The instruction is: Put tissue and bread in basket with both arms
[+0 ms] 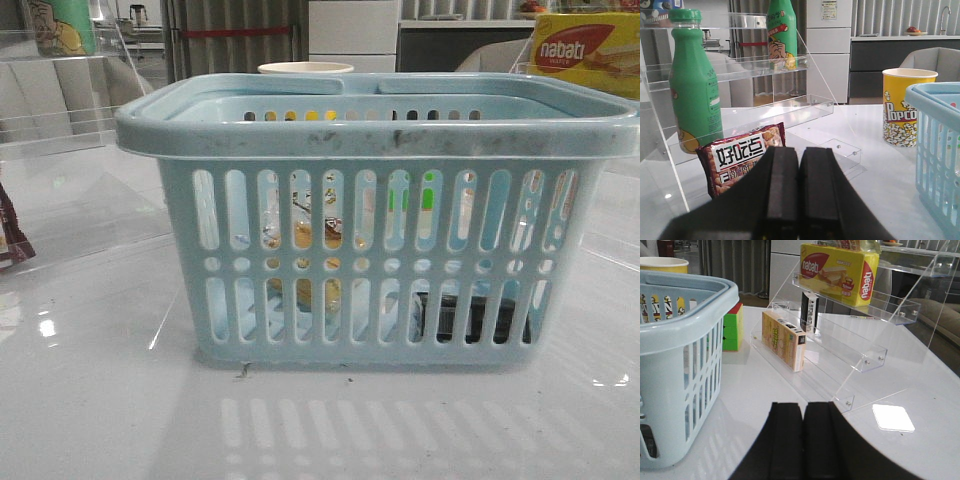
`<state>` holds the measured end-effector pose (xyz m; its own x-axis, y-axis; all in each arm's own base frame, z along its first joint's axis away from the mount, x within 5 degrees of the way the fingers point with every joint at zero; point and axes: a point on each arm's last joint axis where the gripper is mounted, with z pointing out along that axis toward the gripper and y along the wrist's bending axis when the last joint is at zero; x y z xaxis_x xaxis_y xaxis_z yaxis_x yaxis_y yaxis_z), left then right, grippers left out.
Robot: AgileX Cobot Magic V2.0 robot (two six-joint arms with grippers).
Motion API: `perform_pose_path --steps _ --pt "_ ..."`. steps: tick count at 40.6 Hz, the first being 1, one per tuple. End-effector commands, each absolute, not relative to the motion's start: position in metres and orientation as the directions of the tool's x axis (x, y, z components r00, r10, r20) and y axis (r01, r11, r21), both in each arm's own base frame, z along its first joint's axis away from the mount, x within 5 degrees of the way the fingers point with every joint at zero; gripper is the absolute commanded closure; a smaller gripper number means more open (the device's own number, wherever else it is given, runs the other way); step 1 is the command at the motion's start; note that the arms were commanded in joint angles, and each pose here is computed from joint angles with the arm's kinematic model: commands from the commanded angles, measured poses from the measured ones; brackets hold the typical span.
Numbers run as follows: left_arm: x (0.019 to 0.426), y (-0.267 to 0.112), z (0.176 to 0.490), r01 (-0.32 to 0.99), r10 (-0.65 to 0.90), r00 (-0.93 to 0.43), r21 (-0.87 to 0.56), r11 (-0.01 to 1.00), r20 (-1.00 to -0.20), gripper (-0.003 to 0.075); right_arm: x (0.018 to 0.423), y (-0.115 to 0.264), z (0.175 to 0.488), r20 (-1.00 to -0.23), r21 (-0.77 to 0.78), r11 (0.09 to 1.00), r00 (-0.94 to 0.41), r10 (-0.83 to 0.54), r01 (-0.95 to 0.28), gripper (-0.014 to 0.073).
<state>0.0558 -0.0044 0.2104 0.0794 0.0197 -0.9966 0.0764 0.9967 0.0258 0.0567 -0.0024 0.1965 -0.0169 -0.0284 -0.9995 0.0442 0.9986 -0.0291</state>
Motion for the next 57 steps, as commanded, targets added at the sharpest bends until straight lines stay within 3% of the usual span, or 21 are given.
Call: perform_pose_path --steps 1,15,28,57 --pt "0.0533 -0.0042 0.2192 0.077 -0.006 0.180 0.008 0.997 -0.984 0.0629 0.0550 -0.0029 0.2054 -0.995 -0.034 0.998 0.092 -0.039 0.057 0.0573" --pt "0.0533 -0.0042 0.2192 0.077 -0.006 0.180 0.008 0.997 -0.984 0.0629 0.0550 0.0008 0.2061 -0.995 -0.017 1.000 0.102 -0.015 -0.012 0.0573" --pt "0.0533 -0.0042 0.2192 0.077 -0.006 0.180 0.008 0.997 -0.984 0.0629 0.0542 0.0010 0.2120 -0.986 -0.013 1.000 0.167 -0.010 -0.013 0.0573" --pt "0.0533 -0.0042 0.2192 0.077 -0.006 0.180 0.008 0.997 -0.984 0.0629 0.0542 0.0011 0.2120 -0.986 0.008 1.000 0.166 0.011 -0.019 0.0573"
